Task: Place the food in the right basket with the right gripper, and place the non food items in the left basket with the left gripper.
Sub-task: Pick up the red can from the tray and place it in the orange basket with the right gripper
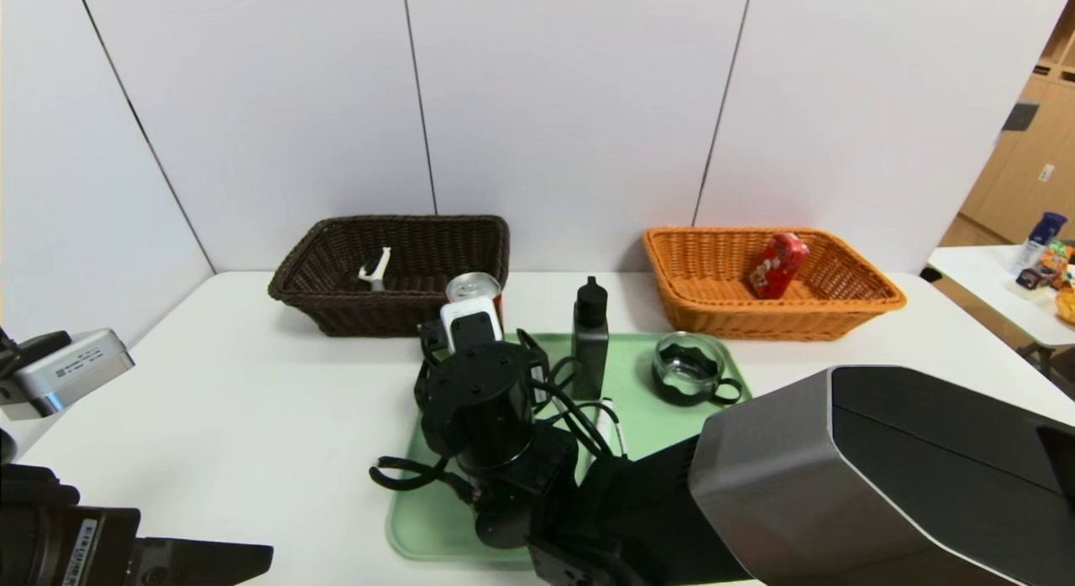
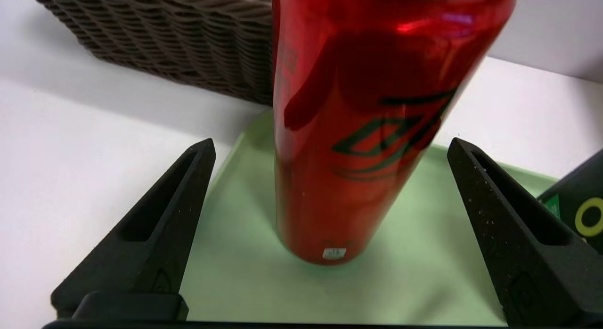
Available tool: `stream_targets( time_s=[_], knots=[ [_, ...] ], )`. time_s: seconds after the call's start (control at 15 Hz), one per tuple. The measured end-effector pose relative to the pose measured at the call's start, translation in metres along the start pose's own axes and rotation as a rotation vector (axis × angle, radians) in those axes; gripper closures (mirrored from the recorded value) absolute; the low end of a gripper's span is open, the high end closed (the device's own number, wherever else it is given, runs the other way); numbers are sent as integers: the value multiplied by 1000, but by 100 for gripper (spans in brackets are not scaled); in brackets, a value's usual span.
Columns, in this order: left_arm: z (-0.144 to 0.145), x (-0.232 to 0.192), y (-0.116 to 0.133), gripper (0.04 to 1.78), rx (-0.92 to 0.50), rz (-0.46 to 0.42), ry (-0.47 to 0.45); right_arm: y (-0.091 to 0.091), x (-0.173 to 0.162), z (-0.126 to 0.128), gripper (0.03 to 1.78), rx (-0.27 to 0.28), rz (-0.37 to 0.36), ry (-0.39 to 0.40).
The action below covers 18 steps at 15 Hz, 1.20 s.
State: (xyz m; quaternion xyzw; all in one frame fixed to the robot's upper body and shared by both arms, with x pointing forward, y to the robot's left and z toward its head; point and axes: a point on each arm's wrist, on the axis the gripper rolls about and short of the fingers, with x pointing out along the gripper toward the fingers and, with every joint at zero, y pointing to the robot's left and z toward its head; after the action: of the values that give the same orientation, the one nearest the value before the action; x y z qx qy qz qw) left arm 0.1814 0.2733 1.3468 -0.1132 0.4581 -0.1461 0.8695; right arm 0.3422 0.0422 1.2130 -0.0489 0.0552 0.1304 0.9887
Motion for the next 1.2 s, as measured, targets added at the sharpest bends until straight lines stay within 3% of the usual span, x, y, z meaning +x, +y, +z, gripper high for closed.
stream_targets(
  time_s=[1.2],
  knots=[
    [-5,1,3,13,8,6,9,5,34,-7,11,41,-37,-31]
  ],
)
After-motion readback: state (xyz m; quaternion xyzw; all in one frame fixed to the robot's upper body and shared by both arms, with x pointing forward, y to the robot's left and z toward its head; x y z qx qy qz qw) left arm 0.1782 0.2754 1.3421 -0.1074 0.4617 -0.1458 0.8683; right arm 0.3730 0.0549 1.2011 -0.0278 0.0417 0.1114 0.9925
